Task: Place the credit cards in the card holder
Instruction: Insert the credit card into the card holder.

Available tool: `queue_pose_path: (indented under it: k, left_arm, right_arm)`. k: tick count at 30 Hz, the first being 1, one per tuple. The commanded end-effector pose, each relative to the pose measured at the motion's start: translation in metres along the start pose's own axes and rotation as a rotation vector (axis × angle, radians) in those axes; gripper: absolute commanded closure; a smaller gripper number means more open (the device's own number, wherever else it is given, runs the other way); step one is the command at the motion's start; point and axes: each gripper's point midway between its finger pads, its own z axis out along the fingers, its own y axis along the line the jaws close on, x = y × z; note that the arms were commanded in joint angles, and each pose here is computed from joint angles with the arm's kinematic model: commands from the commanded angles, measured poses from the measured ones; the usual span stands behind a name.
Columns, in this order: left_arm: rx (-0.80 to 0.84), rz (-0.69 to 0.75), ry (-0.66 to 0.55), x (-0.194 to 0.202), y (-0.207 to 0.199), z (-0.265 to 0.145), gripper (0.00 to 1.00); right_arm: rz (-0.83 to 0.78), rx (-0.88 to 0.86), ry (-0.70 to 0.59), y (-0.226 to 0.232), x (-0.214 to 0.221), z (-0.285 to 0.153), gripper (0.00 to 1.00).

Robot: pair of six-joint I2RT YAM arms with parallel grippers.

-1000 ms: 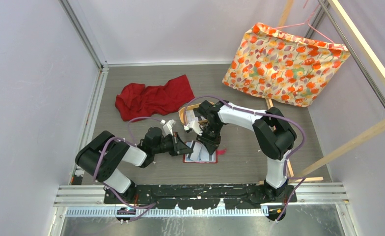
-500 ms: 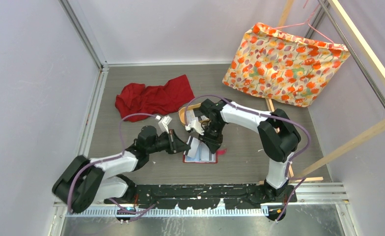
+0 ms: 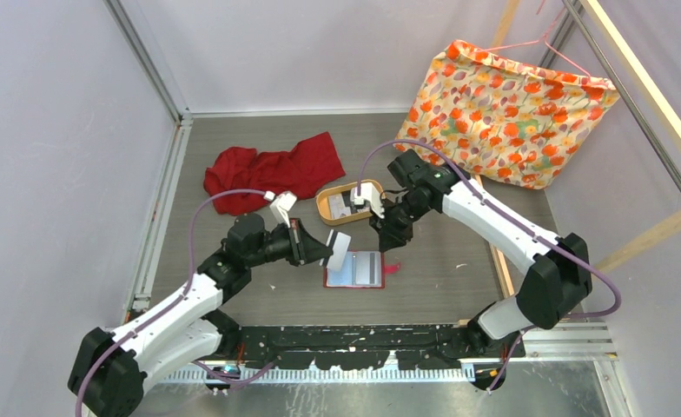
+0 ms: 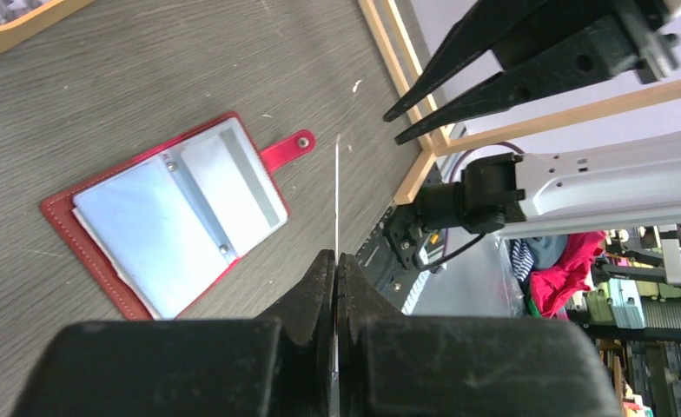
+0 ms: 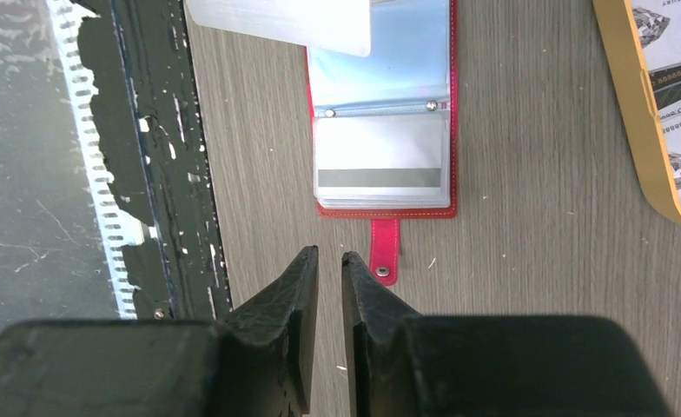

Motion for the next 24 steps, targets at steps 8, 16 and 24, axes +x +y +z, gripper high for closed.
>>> queue_pose_path:
  k: [8, 16, 24]
  left_arm:
    - [0.012, -0.004, 0.044, -0.001, -0.012, 0.0, 1.0]
    - [0.073, -0.019, 0.165, 0.002, -0.003, 0.041, 1.0]
    - [-0.049, -0.087, 0.164, 0.008, 0.023, 0.043, 1.0]
  right_arm:
    - [0.012, -0.049, -0.08, 0.008, -0.011, 0.002, 0.76]
    - [0.187, -0.138, -0.137, -0.004, -0.006, 0.013, 0.76]
    - [0.375, -0.153, -0.111, -0.023, 0.009, 0.043, 0.76]
